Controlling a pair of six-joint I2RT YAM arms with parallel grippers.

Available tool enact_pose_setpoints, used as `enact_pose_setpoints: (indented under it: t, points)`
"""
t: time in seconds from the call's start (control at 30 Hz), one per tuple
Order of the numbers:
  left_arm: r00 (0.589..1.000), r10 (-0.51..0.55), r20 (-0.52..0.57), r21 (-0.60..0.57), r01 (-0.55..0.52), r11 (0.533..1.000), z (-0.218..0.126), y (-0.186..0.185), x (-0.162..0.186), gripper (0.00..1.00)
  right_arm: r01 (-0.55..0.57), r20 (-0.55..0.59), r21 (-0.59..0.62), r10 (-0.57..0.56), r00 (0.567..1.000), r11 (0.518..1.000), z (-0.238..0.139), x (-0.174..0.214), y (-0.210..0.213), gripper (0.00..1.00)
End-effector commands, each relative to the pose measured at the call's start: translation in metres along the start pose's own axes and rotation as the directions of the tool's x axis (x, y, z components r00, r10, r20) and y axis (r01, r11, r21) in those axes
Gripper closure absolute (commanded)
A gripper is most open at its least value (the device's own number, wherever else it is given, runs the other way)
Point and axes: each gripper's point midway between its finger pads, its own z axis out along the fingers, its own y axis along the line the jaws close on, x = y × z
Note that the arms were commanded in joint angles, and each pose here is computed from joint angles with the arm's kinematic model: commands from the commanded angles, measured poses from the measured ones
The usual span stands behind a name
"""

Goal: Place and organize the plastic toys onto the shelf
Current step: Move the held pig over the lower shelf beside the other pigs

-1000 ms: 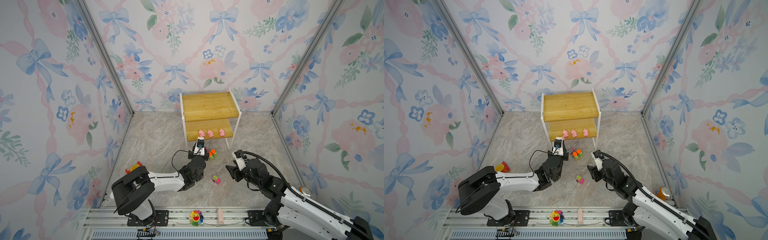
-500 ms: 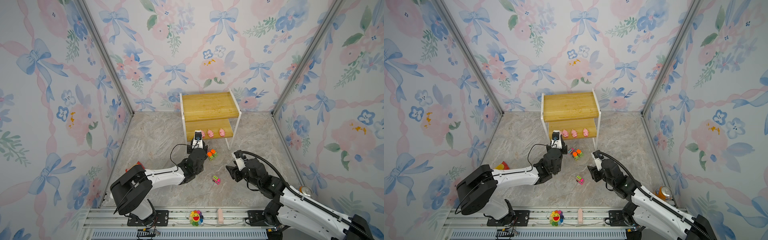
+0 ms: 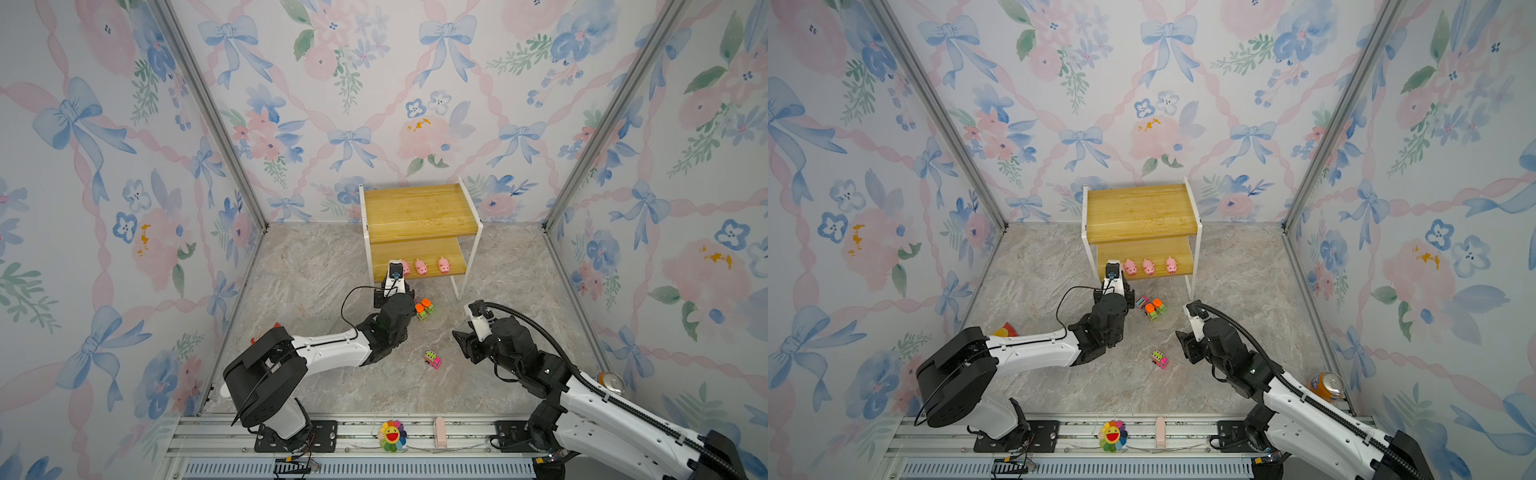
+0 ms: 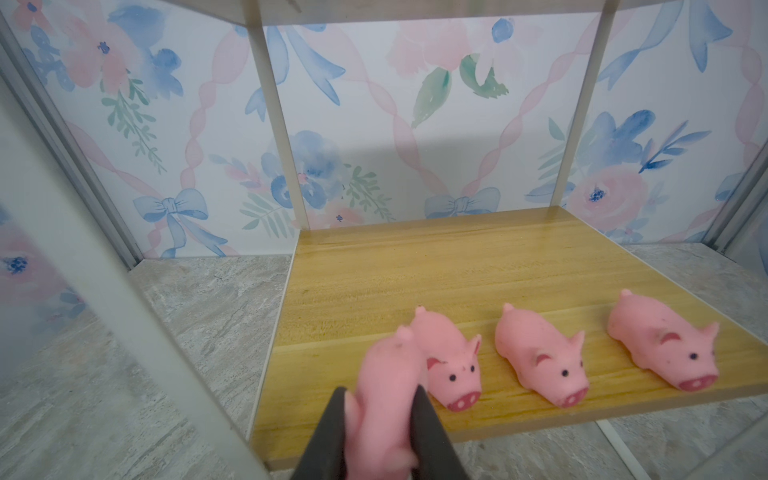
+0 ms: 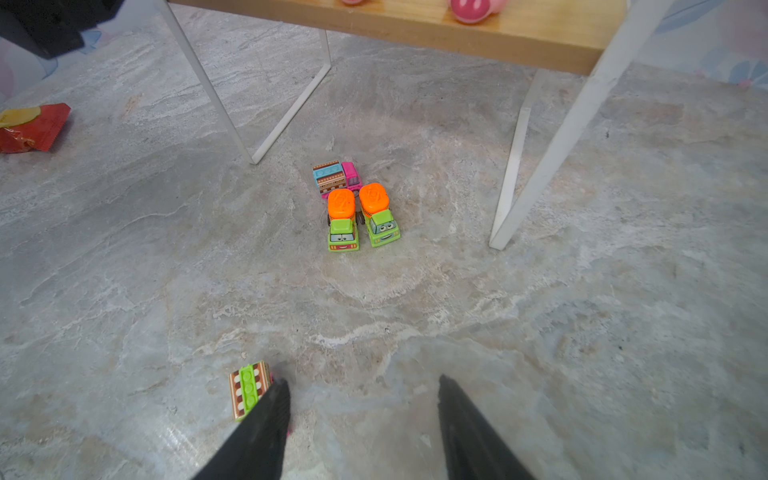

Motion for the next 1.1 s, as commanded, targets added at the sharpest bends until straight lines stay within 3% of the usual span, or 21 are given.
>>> enact_pose_setpoints:
  t: [0.0,1.07]
  points:
    - [1.000,-0.012,-0.009,-0.043,0.012,0.999,0.005,0.005,0.003,0.76,-0.008,-0.025,0.025,0.008,1.000,1.000,0.001,0.009,-0.006,0.41]
    - [0.999,-0.029,-0.039,-0.047,0.028,0.999,0.026,0.007,0.015,0.76,-0.005,-0.033,0.040,0.006,0.999,0.999,0.002,0.010,-0.009,0.40]
